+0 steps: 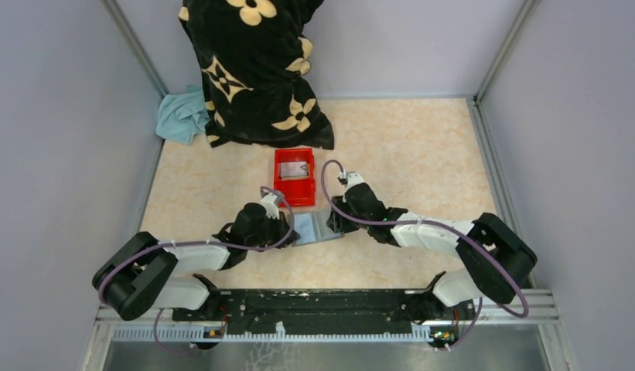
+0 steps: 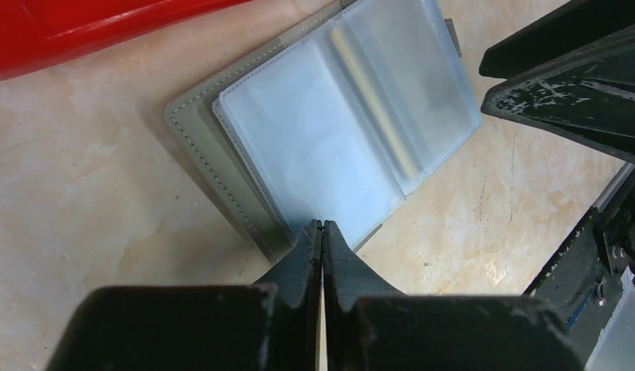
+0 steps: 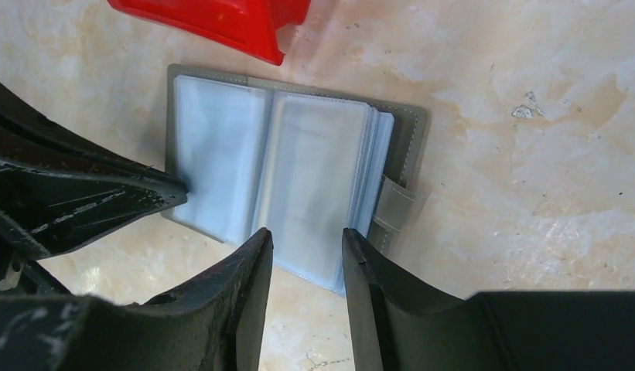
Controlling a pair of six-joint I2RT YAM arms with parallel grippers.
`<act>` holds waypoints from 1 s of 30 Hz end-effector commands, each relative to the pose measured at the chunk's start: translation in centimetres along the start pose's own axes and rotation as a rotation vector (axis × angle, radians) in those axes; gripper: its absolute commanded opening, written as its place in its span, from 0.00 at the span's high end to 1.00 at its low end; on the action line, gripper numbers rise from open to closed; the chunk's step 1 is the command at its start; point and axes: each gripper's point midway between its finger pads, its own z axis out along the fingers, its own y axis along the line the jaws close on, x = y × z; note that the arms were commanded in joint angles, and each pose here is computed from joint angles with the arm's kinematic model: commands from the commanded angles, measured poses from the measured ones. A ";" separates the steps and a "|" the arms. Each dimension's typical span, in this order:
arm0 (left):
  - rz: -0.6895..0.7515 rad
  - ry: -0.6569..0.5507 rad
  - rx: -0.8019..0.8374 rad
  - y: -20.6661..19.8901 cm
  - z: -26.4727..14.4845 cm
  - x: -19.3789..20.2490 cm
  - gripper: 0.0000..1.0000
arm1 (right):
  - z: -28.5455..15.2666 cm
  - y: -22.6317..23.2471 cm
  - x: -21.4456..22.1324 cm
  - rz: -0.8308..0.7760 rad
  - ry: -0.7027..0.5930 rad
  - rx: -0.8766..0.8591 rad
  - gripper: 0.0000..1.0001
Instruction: Take the credit cards out of the card holder
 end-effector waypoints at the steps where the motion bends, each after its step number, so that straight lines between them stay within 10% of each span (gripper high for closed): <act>1: 0.001 0.033 0.003 0.1 -0.2 1.3 0.97 | 0.7 0.1 -0.3 0.000 -0.013 -0.006 0.61; 30: 0.002 0.039 0.025 -0.3 -0.1 1.5 0.97 | 0.6 3.4 -1.0 0.010 -0.015 -0.148 0.62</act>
